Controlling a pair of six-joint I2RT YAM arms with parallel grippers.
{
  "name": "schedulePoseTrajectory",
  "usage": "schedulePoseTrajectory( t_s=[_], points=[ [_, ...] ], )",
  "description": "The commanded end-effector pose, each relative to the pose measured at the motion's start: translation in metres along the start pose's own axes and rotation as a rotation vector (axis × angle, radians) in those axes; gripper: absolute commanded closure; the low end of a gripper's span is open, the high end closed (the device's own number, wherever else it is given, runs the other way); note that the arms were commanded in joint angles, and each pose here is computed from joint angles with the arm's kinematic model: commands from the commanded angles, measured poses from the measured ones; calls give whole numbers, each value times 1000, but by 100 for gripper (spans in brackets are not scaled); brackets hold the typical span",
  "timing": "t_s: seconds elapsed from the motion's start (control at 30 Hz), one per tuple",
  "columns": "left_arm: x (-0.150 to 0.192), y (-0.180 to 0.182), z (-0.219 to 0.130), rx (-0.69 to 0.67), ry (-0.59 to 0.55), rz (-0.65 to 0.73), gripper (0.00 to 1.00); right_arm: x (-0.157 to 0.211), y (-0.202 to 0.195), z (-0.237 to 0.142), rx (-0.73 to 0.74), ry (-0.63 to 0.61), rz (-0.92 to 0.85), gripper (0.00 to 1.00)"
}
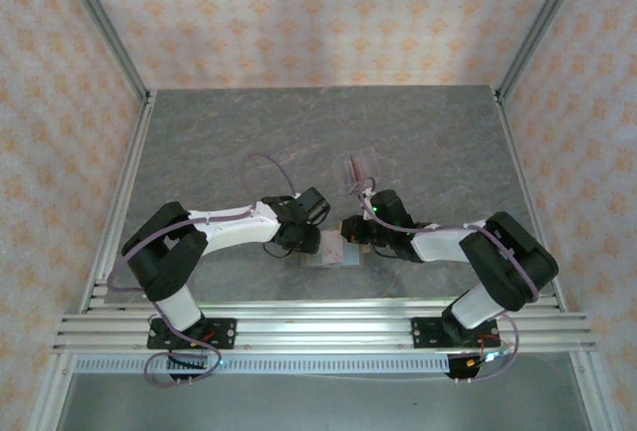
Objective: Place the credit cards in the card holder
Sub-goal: Insert the credit card into the card slot.
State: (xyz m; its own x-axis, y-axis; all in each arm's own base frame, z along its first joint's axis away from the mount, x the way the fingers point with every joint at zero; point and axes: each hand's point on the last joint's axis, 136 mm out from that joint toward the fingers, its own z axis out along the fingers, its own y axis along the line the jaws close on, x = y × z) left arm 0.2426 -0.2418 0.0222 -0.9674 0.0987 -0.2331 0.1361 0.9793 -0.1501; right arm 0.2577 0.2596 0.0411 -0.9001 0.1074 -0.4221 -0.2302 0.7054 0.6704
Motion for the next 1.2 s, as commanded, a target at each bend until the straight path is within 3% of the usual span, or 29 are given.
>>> schedulePoseTrajectory(
  t_s=[0.0, 0.6, 1.17],
  points=[
    [11, 12, 11, -66, 42, -5, 62, 2, 4, 4, 4, 2, -22, 100],
    [14, 11, 10, -53, 44, -9, 62, -10, -9, 2, 32, -161, 108, 100],
    [16, 13, 12, -55, 47, -6, 62, 13, 2, 8, 19, -128, 73, 100]
  ],
)
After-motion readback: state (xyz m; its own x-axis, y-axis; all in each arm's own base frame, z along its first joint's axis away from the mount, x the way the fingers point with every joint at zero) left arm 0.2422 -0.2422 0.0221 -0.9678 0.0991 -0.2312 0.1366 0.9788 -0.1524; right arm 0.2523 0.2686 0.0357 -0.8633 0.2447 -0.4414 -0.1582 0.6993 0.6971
